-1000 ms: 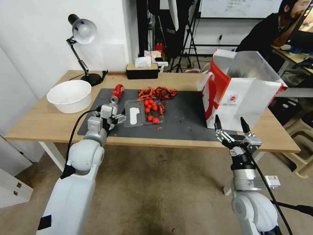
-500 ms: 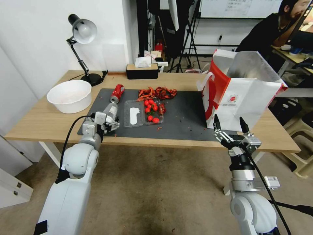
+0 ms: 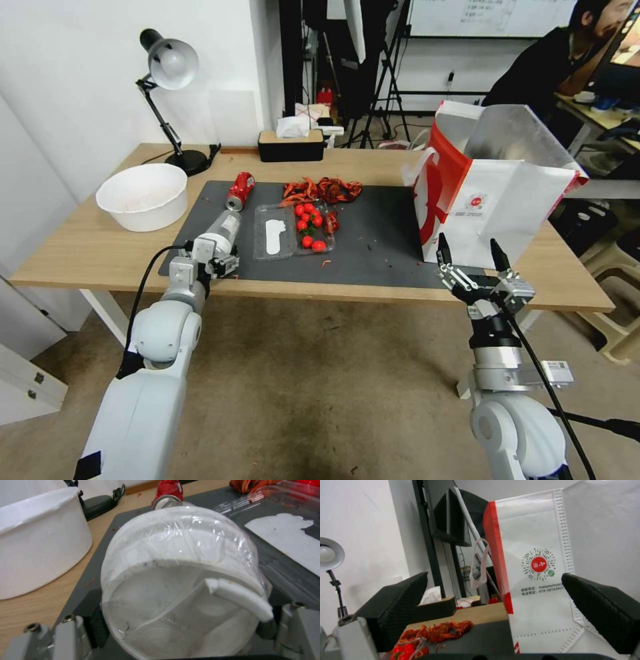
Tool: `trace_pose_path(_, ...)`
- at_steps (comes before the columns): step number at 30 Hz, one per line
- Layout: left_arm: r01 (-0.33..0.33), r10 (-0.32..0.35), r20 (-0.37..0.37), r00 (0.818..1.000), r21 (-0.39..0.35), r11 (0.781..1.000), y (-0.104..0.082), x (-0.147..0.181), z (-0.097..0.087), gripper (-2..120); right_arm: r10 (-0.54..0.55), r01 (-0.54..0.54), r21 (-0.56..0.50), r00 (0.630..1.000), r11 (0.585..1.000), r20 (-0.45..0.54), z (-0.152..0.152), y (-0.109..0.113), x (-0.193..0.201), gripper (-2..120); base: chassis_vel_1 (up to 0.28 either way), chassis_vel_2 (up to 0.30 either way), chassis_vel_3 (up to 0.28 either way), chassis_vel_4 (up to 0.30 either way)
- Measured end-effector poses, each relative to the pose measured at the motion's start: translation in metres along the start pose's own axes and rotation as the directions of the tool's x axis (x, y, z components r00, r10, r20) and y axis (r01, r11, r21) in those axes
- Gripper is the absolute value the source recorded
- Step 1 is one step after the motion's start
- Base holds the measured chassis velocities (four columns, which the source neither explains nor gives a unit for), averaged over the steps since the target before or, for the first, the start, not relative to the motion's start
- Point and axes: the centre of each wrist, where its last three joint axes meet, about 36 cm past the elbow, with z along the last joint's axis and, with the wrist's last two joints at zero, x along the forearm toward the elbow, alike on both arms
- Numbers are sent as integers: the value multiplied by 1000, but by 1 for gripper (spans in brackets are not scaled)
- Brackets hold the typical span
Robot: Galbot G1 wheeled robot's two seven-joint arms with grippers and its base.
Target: Pick up the trash from the table and place it into the takeout bag.
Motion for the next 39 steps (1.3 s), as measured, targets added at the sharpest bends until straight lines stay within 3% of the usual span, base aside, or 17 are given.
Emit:
trace_pose_path(4, 0, 0, 21, 1000, 1, 1000, -1, 1, -1, 69, 1, -1, 0, 1000, 1000, 1, 0, 0, 0, 100, 0, 0, 0, 0)
trace_pose_path(8, -2, 0, 103, 995, 24, 1000, -5, 8, -10, 69, 2, -2, 0, 1000, 1000, 0, 0, 0, 0, 100, 0, 0, 0, 0)
trace_pose_path(10, -40, 29, 187, 982, 53, 998, -10, 18, -29, 69, -3, 3, 1, 1000, 1000, 0, -1, 0, 0, 100, 0, 0, 0, 0)
trace_pose_path(12, -110, 88, 284, 955, 63, 992, -16, 30, -63, 69, -14, 14, 3, 1000, 1000, -2, -2, 2, 0, 100, 0, 0, 0, 0)
trace_pose_path(13, -110, 88, 284, 955, 63, 992, -16, 30, -63, 69, -14, 14, 3, 1000, 1000, -2, -2, 2, 0, 100, 0, 0, 0, 0)
trace_pose_path(16, -255, 218, 396, 892, 43, 966, -28, 47, -115, 69, -22, 22, 5, 1000, 1000, -4, -3, 4, 1, 100, 0, 0, 0, 0)
trace_pose_path(17, -255, 218, 396, 892, 43, 966, -28, 47, -115, 69, -22, 22, 5, 1000, 1000, -4, -3, 4, 1, 100, 0, 0, 0, 0)
trace_pose_path(21, -436, 392, 462, 795, -14, 900, -45, 42, -162, 69, -32, 32, 10, 999, 999, -21, -3, 5, 8, 100, 0, 0, 0, 0)
trace_pose_path(22, -436, 392, 462, 795, -14, 900, -45, 42, -162, 69, -32, 32, 10, 999, 999, -21, -3, 5, 8, 100, 0, 0, 0, 0)
trace_pose_path(24, -499, 471, 463, 751, -69, 864, -63, 26, -186, 69, -31, 31, 13, 999, 999, -31, -2, 6, 12, 100, 0, 0, 0, 0)
trace_pose_path(25, -499, 471, 463, 751, -69, 864, -63, 26, -186, 69, -31, 31, 13, 999, 999, -31, -2, 6, 12, 100, 0, 0, 0, 0)
trace_pose_path(28, -545, 531, 459, 712, -115, 831, -86, 14, -210, 69, -25, 25, 15, 999, 1000, -35, -2, 8, 15, 100, 0, 0, 0, 0)
trace_pose_path(29, -545, 531, 459, 712, -115, 831, -86, 14, -210, 69, -25, 25, 15, 999, 1000, -35, -2, 8, 15, 100, 0, 0, 0, 0)
trace_pose_path(33, -580, 573, 460, 679, -142, 802, -106, 5, -235, 69, -19, 19, 15, 999, 1000, -38, -2, 9, 16, 100, 0, 0, 0, 0)
trace_pose_path(38, -600, 596, 469, 652, -160, 783, -119, 1, -255, 69, -15, 15, 14, 999, 1000, -40, -2, 10, 17, 100, 0, 0, 0, 0)
trace_pose_path(39, -611, 612, 475, 633, -179, 771, -130, -3, -273, 69, -11, 12, 16, 999, 1000, -42, -3, 10, 18, 100, 0, 0, 0, 0)
